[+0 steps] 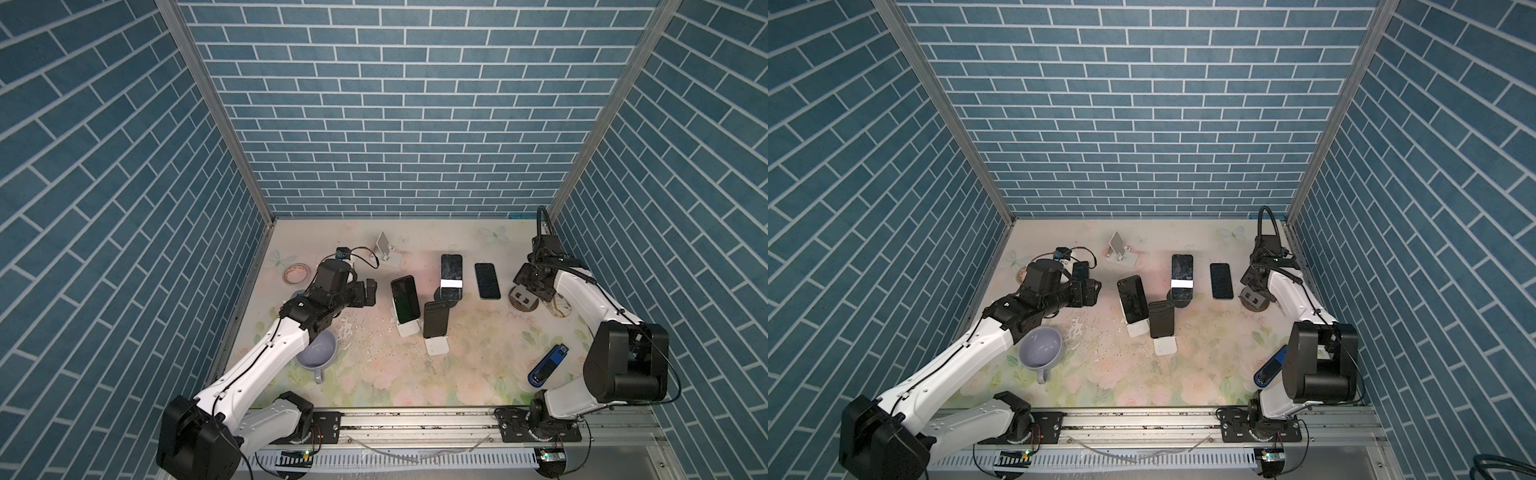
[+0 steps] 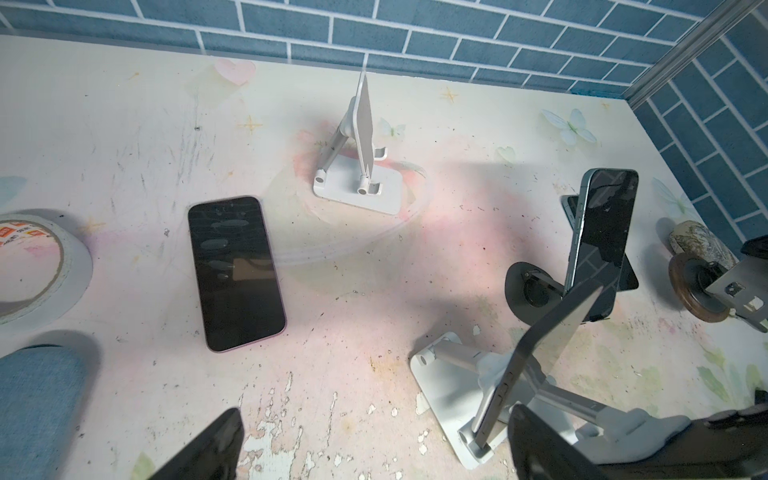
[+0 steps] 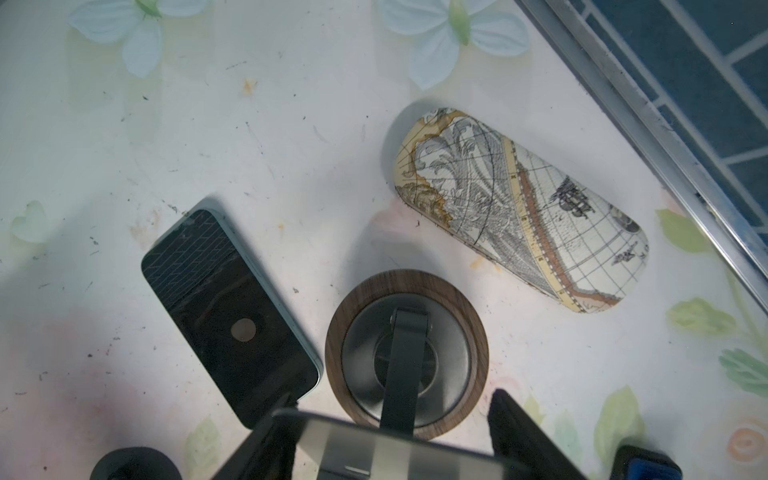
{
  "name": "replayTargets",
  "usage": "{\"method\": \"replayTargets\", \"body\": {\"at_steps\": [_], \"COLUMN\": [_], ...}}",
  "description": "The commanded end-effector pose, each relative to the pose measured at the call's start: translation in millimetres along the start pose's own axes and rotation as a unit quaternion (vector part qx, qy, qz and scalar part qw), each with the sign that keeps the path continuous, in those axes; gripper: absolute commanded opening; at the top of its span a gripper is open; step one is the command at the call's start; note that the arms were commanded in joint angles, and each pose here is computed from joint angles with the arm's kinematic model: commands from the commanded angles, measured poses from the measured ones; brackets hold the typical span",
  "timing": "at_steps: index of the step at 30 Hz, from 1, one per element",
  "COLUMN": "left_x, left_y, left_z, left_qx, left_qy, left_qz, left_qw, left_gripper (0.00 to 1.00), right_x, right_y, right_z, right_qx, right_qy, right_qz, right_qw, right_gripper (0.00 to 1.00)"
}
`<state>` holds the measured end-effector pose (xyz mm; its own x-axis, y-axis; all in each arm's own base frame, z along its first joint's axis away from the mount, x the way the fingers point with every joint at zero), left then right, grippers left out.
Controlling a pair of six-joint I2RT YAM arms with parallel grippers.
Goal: Remove the phone from the phone stand
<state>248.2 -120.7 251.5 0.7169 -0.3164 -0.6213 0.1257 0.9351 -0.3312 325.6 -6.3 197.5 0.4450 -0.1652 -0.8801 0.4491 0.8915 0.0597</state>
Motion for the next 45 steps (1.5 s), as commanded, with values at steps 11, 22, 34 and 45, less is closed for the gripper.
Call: {"method": "replayTargets", "body": {"at_steps": [11,22,34,45], "left_x": [-5.1,-4.5,-9.3,-18.6], "left_y": [-3.0,-2.8,-3.3,-1.5], "left_z": [8.2,7.8,7.6,4.3], "left_qx": [-0.004,-0.006,-0.005,-0.003], "left_qy": [-0.012,-0.011,-0.009,-0.004], "left_qz": [-0.004,-0.004,-0.008,-0.006], "left_qw": [1.0,1.0,1.0,1.0], "left_gripper": [1.0,1.0,1.0,1.0], "right_x": [26.0,37.1,34.8,2.9], "right_y": [0.8,-3.5,-5.9,-9.3], "right_z": [-3.9,-13.8,-18.0,-11.9], "right_qx": [-0.007,-0.011,-0.013,-0.013], "right_qy": [0.016,0.033,0.04,0.016], "right_qz": [-0.004,-0.021,-0.024,-0.016], "right_qw": [1.0,0.999,0.999,1.0], "right_gripper": [0.55,0.62,0.82,0.98]}}
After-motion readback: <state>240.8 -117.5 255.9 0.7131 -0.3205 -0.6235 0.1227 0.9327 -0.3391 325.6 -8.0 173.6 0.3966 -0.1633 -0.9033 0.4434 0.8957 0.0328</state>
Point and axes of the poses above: each gripper's point midway between its finger pads, its own x axis out along the fingers, its own y axis along the line the jaws close on, z = x × y, the point moved 9 cm from there along -x, back along the fingers, and after that the axes turned 6 degrees about -x, right-handed, at the moved point
